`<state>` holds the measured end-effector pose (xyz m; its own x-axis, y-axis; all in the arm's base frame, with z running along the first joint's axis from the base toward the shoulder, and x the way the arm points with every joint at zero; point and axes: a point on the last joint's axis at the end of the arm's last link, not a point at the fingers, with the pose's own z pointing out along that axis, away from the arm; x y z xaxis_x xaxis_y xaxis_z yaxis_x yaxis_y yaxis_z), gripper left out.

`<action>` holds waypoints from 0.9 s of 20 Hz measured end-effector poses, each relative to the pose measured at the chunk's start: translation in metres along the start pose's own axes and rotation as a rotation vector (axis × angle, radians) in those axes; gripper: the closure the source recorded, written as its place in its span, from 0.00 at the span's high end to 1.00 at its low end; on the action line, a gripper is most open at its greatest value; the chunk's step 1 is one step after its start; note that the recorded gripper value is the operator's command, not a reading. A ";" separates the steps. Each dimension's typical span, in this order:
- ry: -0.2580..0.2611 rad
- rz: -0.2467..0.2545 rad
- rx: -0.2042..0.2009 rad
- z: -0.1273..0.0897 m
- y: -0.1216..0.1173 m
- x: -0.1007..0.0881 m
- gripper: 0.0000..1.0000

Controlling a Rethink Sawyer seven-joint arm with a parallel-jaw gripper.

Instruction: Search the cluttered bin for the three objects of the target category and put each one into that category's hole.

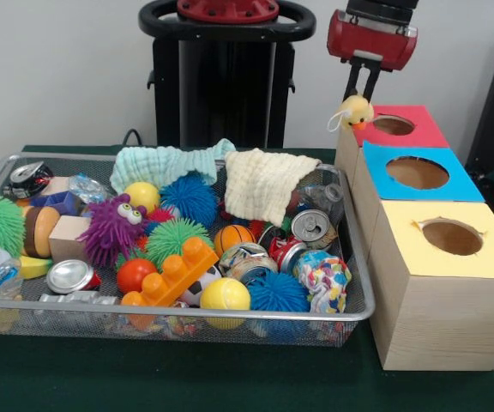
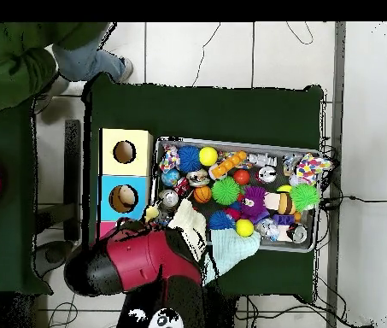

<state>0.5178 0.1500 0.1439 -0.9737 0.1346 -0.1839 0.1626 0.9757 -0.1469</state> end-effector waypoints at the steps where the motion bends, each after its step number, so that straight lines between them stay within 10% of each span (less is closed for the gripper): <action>1: -0.005 0.021 -0.006 -0.002 -0.003 -0.004 0.00; 18: 0.075 0.258 -0.053 -0.004 -0.046 -0.012 0.00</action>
<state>0.5211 0.1040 0.1568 -0.9105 0.3904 -0.1363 0.4002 0.9149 -0.0531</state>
